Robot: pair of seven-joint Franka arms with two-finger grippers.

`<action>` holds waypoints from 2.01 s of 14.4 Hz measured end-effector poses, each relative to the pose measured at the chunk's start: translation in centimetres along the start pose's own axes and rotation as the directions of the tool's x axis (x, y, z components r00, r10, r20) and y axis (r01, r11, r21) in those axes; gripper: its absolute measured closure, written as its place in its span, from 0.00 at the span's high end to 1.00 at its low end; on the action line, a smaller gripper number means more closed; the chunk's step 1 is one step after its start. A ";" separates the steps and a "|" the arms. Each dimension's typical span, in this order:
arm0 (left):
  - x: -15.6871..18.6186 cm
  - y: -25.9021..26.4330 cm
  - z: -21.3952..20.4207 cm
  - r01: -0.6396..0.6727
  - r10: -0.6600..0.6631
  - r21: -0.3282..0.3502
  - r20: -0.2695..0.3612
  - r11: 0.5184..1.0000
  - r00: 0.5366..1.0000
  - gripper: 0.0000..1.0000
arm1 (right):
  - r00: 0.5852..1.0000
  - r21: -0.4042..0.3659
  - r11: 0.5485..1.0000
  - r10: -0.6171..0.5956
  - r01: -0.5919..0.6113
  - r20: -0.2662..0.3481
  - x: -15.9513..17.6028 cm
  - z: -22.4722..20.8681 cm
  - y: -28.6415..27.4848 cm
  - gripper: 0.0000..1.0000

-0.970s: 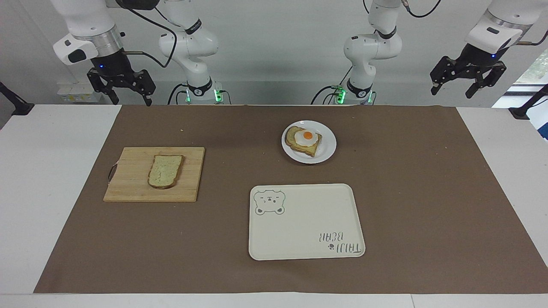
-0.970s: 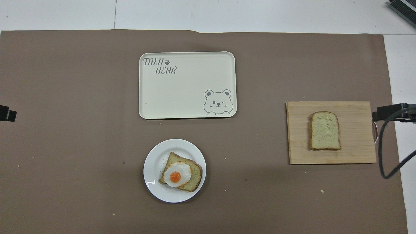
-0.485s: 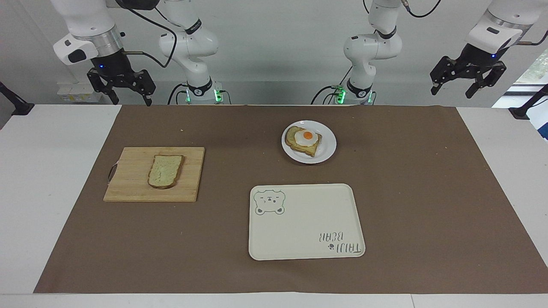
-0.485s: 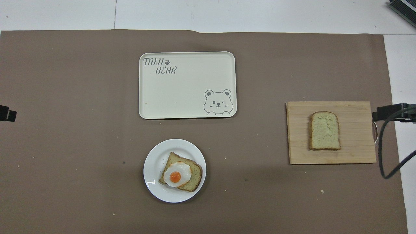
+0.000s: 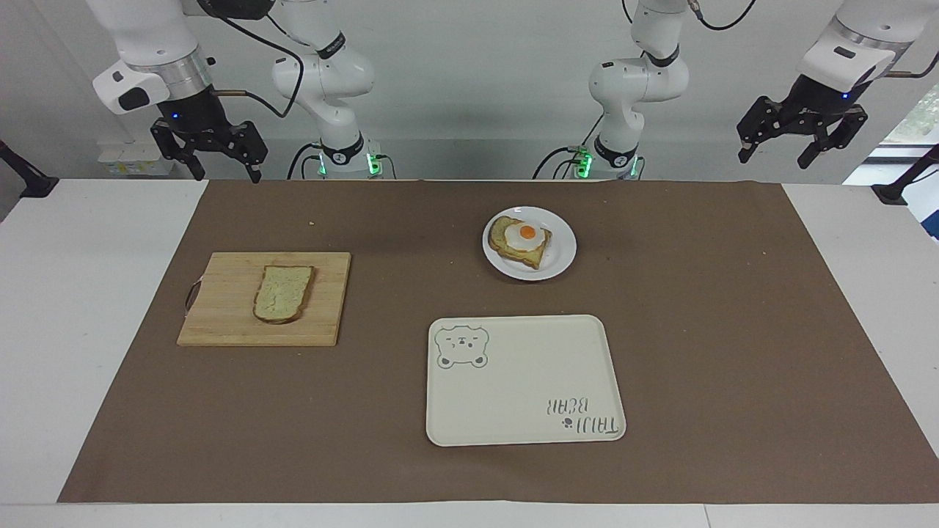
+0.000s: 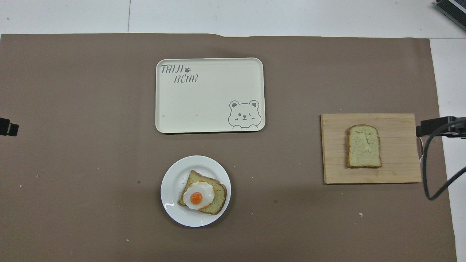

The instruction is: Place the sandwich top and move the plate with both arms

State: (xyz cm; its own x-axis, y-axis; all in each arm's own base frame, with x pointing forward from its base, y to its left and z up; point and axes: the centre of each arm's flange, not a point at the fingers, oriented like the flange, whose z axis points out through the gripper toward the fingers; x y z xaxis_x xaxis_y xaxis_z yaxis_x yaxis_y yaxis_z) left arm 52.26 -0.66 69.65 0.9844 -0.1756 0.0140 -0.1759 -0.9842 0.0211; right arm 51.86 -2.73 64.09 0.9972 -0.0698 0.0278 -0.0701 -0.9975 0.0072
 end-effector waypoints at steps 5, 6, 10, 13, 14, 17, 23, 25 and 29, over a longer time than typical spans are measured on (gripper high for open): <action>0.0 0.0 0.0 0.000 0.000 0.000 0.000 1.000 1.000 1.00 | 1.000 -0.001 1.000 0.002 -0.002 0.001 0.8 3.2 0.1 1.00; 0.0 0.0 0.0 0.000 0.000 0.000 0.000 1.000 1.000 1.00 | 1.000 -0.001 1.000 0.003 -0.003 0.004 0.9 4.2 0.1 1.00; 0.0 0.0 0.0 0.000 0.000 0.000 0.000 1.000 1.000 1.00 | 1.000 -0.002 1.000 0.016 -0.016 0.014 1.3 7.7 0.8 1.00; 0.0 0.0 0.0 0.000 0.000 0.000 0.000 1.000 1.000 1.00 | 1.000 -0.002 1.000 0.026 -0.026 0.016 2.2 10.9 1.1 1.00; 0.0 0.0 0.0 0.000 0.000 0.000 0.000 1.000 1.000 1.00 | 0.999 -0.003 0.999 0.032 -0.032 0.022 2.6 12.0 1.4 1.00; 0.0 0.0 0.0 0.000 0.000 0.000 0.000 1.000 1.000 1.00 | 0.999 -0.010 0.999 0.046 -0.046 0.029 4.2 16.0 2.7 1.00; 0.0 0.0 0.0 0.000 0.000 0.000 0.000 1.000 1.000 1.00 | 0.999 -0.009 0.999 0.038 -0.038 0.021 6.3 24.1 4.4 1.00; 0.0 0.0 0.0 0.000 0.000 0.000 0.000 1.000 1.000 1.00 | 0.998 0.022 0.999 0.033 -0.034 0.055 6.1 26.8 5.1 1.00; 0.0 0.0 0.0 0.000 0.000 0.000 0.000 1.000 1.000 1.00 | 0.997 0.070 0.996 0.044 -0.048 0.067 4.8 29.9 7.2 1.00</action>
State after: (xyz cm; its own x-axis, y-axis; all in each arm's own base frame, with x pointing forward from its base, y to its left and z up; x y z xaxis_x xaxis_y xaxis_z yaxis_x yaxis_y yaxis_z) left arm 52.25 -0.66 69.65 0.9844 -0.1755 0.0140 -0.1757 -0.9842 0.0211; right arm 56.99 -10.57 34.37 0.9927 -0.1138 -0.0388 -0.1162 -0.9911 -0.0645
